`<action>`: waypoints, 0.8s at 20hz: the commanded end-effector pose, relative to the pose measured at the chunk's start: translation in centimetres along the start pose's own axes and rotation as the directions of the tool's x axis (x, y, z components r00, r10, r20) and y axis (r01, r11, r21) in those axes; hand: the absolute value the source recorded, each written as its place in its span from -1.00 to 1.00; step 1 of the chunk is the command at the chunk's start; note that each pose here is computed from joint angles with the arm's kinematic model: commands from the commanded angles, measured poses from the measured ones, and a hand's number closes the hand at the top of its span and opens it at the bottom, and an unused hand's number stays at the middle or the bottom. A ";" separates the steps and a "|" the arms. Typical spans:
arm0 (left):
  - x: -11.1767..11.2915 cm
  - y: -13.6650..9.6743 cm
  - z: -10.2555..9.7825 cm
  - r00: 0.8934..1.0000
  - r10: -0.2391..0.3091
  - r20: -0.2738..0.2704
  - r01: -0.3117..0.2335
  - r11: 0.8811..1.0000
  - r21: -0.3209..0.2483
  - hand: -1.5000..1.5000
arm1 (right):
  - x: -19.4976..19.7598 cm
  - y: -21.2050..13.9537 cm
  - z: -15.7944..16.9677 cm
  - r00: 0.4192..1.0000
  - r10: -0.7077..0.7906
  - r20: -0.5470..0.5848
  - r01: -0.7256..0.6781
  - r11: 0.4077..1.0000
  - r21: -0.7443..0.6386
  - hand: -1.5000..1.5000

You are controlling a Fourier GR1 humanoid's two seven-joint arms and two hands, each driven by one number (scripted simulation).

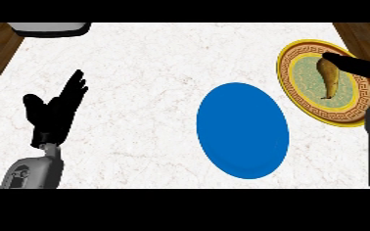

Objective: Pick the pear from the plate and place it in the plate

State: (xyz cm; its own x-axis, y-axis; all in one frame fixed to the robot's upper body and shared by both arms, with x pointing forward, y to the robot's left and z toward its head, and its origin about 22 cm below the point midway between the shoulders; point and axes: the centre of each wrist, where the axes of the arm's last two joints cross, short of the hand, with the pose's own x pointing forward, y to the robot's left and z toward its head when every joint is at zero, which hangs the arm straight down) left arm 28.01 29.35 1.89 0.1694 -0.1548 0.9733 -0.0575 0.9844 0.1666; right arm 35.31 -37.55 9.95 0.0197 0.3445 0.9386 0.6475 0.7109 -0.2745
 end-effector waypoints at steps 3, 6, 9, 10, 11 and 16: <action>-0.1 -1.0 -0.1 1.000 0.000 -0.005 0.000 1.000 -0.012 0.00 | -3.1 -4.5 1.5 0.997 -0.074 -0.004 0.074 0.997 0.029 -1.00; 1.9 -0.9 -0.6 1.000 -0.016 0.003 0.016 1.000 -0.012 0.00 | -2.6 -6.0 0.8 0.997 -0.080 0.022 0.079 0.997 0.019 -1.00; 0.2 0.0 0.5 1.000 0.005 -0.004 -0.005 1.000 -0.009 0.00 | -5.0 -7.4 3.1 0.999 -0.039 0.022 0.039 0.999 0.015 -1.00; 0.9 -0.8 0.9 1.000 -0.019 0.002 0.019 1.000 -0.007 0.00 | -5.1 -5.9 2.4 0.999 -0.037 0.008 0.037 0.999 0.030 -1.00; 0.5 -1.5 -0.6 1.000 0.006 0.007 -0.006 1.000 0.006 0.00 | -4.7 -7.4 1.4 0.999 -0.038 0.022 0.037 0.999 0.023 -1.00; 0.8 0.2 -1.4 1.000 -0.001 0.015 0.001 1.000 -0.004 0.00 | -5.7 -9.6 1.9 1.000 -0.028 0.001 0.028 0.999 -0.029 -1.00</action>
State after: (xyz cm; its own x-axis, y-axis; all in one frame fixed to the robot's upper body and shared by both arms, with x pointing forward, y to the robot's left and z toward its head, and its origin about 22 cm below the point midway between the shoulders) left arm 28.52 28.58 2.03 0.1670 -0.1569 0.9734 -0.0527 0.9844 0.1677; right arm 28.34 -44.24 7.05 -0.0134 0.3237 0.9461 0.6489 0.7226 -0.2380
